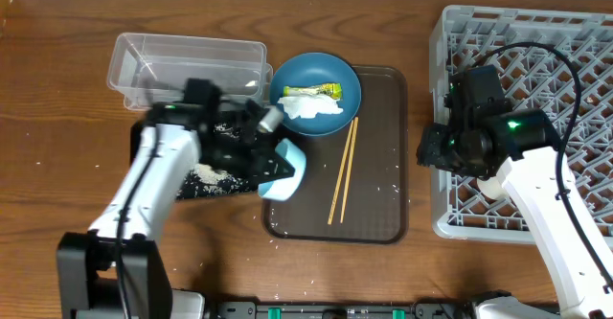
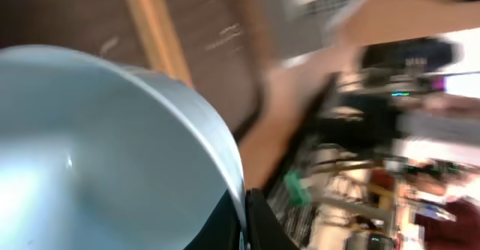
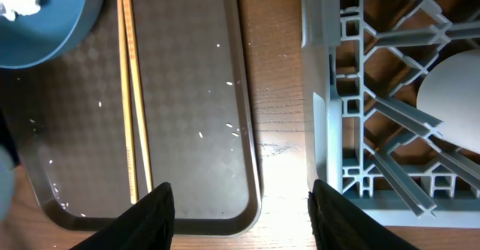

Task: Sort waste into correct bins and load items into the dishwasher rack
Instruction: 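Set the empty blue bowl back on the brown tray with left gripper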

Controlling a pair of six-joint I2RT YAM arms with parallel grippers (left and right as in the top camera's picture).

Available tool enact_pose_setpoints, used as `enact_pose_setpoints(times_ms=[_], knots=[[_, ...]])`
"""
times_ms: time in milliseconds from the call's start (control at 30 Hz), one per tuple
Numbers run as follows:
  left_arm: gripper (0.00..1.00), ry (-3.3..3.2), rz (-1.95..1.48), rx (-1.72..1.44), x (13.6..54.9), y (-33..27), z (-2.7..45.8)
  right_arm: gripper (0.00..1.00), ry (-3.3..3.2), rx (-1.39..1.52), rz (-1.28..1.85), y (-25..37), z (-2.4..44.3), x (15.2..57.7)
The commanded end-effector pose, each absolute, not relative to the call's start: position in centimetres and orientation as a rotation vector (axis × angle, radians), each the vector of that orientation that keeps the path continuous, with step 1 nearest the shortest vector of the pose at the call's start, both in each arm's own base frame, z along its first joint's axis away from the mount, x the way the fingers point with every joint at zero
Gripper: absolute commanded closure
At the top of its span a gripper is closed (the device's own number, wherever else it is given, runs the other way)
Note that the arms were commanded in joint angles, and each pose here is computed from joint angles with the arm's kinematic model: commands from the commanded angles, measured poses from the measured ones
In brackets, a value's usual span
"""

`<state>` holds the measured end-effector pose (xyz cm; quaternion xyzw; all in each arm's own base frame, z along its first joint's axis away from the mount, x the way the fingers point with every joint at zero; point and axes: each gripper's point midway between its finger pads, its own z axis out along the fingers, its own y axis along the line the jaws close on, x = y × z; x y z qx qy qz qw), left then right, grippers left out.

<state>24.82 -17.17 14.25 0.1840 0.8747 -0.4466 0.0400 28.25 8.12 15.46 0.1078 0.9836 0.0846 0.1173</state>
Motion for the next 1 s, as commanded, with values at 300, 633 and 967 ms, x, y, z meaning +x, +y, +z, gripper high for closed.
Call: enact_pose_setpoints(times_ms=[300,633,967], knots=[[0.93,2.951,-0.010,0.299,25.3,-15.8,7.5,0.44,2.882,0.284,0.259,8.5,15.7,27.9],[0.90,2.851,-0.080,0.375,25.3,-20.0,6.7,0.43,2.897,0.287,0.252,8.4,15.6,27.5],[0.89,2.817,-0.127,0.393,25.2,-21.8,6.9,0.44,2.902,0.283,0.251,8.5,15.5,27.4]])
